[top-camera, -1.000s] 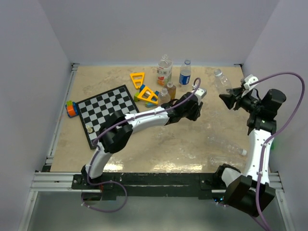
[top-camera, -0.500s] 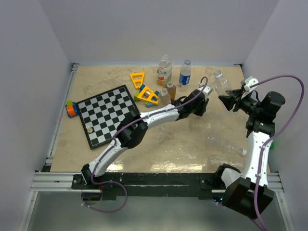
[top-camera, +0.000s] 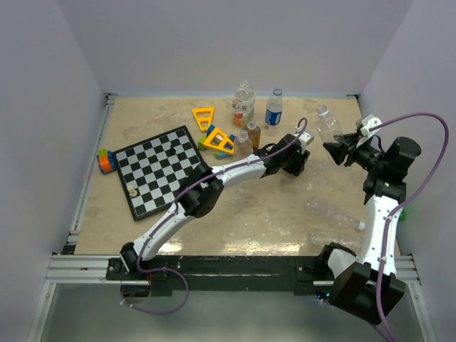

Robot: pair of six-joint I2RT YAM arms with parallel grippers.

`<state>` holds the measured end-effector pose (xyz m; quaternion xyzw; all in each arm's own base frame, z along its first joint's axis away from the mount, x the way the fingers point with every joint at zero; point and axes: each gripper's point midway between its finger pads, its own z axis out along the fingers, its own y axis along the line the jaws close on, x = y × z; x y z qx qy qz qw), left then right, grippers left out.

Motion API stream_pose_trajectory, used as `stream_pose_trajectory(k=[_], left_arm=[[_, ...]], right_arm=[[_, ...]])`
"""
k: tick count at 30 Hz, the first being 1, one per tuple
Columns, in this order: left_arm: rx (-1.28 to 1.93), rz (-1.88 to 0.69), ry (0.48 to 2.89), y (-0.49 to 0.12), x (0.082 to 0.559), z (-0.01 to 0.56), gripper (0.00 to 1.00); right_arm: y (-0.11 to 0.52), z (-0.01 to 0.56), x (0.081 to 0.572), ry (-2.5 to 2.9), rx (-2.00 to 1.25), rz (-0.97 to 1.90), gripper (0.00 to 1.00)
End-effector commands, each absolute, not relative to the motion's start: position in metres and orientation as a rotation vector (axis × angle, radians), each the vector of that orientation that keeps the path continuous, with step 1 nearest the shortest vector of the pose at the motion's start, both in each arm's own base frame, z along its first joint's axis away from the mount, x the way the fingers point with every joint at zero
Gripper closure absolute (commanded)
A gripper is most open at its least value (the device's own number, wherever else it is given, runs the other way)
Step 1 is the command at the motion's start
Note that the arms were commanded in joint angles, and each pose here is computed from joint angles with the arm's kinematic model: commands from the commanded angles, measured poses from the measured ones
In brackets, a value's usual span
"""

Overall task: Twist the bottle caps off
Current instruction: Place the bottle cap at the center of the board, then place the plastic bottle at the corner of the board.

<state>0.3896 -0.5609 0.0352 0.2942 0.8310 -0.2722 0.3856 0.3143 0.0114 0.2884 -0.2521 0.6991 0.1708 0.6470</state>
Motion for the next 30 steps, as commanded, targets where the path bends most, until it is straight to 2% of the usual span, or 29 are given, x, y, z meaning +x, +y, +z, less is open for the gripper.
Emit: stream_pose_trajectory(k=[1,7,14,16,23,30], left_arm=[[0.760,-0.791,1.979,-0.576,0.389,0.109,0.44],[0.757,-0.861,1.883,-0.562,0.369,0.179,0.41],[0.814,-1.014,1.772,-0.519,0.306,0.258,0.40],[0.833,-1.030,1.800,-0.498,0.285,0.253,0.41],[0.838,-1.113,1.692,-0.422,0.218,0.295,0.40],[0.775,-1.125,1.694,-0.352,0.165,0.281,0.39]], right_arm=[[0.012,0.298,0.312,1.552,-0.587,0.366,0.88],[0.010,0.298,0.312,1.556,-0.582,0.348,0.88],[0.011,0.299,0.309,1.549,-0.590,0.346,0.88],[0.013,0.297,0.308,1.547,-0.606,0.358,0.88],[0.035,0.290,0.291,1.508,-0.726,0.475,0.87],[0.061,0.274,0.277,1.504,-0.843,0.623,0.87]])
